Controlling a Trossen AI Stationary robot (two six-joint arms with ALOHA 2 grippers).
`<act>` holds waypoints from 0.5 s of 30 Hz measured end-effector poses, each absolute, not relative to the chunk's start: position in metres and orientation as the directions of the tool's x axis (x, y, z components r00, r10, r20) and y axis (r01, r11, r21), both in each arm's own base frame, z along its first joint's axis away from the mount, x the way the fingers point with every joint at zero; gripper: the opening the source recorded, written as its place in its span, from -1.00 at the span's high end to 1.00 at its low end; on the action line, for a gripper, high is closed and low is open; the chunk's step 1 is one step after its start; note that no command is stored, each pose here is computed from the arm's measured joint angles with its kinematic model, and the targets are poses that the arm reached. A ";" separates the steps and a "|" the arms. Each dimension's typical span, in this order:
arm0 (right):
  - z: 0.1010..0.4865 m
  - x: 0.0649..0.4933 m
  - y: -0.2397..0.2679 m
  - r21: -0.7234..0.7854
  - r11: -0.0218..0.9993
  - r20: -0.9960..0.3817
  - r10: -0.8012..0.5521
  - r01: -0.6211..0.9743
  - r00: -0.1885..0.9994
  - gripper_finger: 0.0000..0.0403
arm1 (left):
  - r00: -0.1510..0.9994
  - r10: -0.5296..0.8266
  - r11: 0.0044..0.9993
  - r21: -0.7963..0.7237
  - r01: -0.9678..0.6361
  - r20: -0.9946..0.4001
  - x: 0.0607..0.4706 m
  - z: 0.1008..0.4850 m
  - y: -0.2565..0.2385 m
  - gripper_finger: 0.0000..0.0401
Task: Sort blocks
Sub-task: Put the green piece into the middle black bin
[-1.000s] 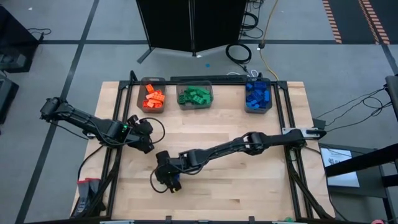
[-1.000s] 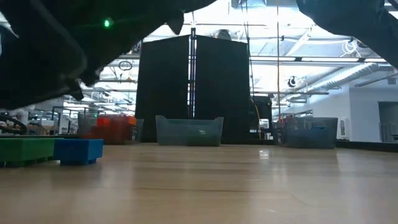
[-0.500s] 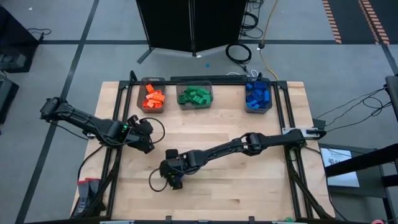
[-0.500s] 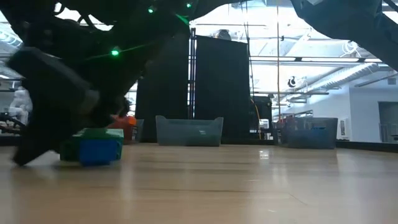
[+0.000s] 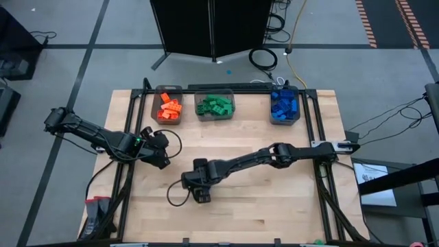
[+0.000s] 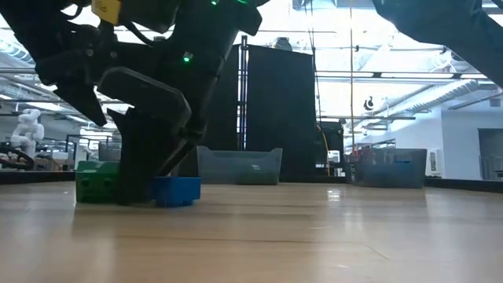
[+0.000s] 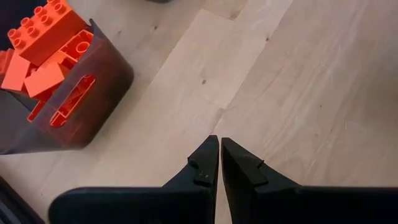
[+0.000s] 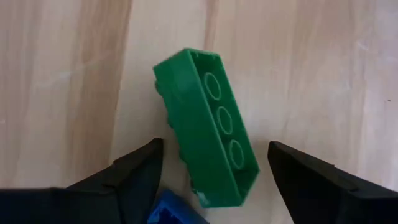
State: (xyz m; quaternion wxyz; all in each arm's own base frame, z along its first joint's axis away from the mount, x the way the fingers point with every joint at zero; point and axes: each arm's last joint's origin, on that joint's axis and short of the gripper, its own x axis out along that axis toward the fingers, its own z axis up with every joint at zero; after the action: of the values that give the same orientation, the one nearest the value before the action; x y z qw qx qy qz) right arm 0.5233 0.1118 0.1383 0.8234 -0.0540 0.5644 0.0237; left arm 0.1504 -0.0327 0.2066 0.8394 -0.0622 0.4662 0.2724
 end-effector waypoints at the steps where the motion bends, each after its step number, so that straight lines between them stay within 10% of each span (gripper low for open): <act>1: 0.139 0.523 0.110 -0.061 0.993 -0.932 -0.021 -0.098 0.362 -0.41 | 0.416 0.402 0.843 0.153 -0.516 -0.815 0.150 0.207 -0.033 0.89; 15: 0.142 0.539 0.088 -0.065 0.997 -0.878 -0.038 -0.040 0.477 0.49 | 0.420 0.457 0.823 0.194 -0.534 -0.784 0.150 0.207 -0.031 0.89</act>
State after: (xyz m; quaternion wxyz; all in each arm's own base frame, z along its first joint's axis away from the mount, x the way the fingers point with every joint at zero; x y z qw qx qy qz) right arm 0.5392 0.0882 0.1419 0.8586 -0.0379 0.5113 0.0005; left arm 0.1502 -0.0310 0.2075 0.8416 -0.0423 0.4510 0.2943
